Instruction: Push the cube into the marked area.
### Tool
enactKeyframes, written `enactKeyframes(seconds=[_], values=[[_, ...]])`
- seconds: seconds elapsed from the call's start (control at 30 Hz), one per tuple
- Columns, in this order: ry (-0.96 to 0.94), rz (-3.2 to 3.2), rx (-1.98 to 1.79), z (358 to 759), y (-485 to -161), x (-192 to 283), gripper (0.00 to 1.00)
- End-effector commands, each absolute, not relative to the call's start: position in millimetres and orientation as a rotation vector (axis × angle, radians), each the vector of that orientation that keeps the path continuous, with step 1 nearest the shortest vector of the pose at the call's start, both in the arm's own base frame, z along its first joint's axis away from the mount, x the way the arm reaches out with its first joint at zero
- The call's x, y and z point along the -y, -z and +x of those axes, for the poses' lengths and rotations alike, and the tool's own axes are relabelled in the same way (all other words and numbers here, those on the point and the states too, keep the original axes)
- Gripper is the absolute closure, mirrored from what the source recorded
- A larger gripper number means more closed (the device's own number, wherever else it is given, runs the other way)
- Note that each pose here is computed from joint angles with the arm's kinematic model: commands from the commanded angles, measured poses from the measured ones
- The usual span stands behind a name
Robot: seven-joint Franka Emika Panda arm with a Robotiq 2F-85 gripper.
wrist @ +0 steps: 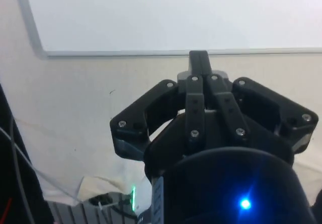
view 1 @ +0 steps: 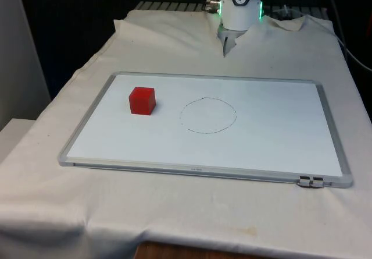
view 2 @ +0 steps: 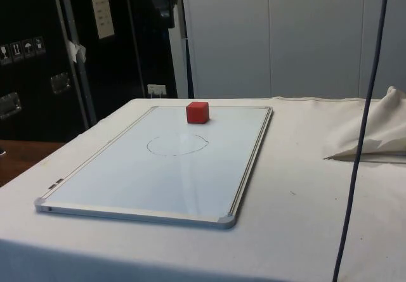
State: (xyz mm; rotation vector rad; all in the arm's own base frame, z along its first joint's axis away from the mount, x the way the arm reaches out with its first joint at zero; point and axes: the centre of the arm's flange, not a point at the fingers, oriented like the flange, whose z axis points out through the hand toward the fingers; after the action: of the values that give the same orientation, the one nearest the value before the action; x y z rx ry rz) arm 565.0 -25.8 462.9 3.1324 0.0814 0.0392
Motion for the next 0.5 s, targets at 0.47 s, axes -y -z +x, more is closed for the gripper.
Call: enactKeyframes(seconds=[0.47], values=[[-0.035,3.137,-0.142,564,-417,80,1.00]])
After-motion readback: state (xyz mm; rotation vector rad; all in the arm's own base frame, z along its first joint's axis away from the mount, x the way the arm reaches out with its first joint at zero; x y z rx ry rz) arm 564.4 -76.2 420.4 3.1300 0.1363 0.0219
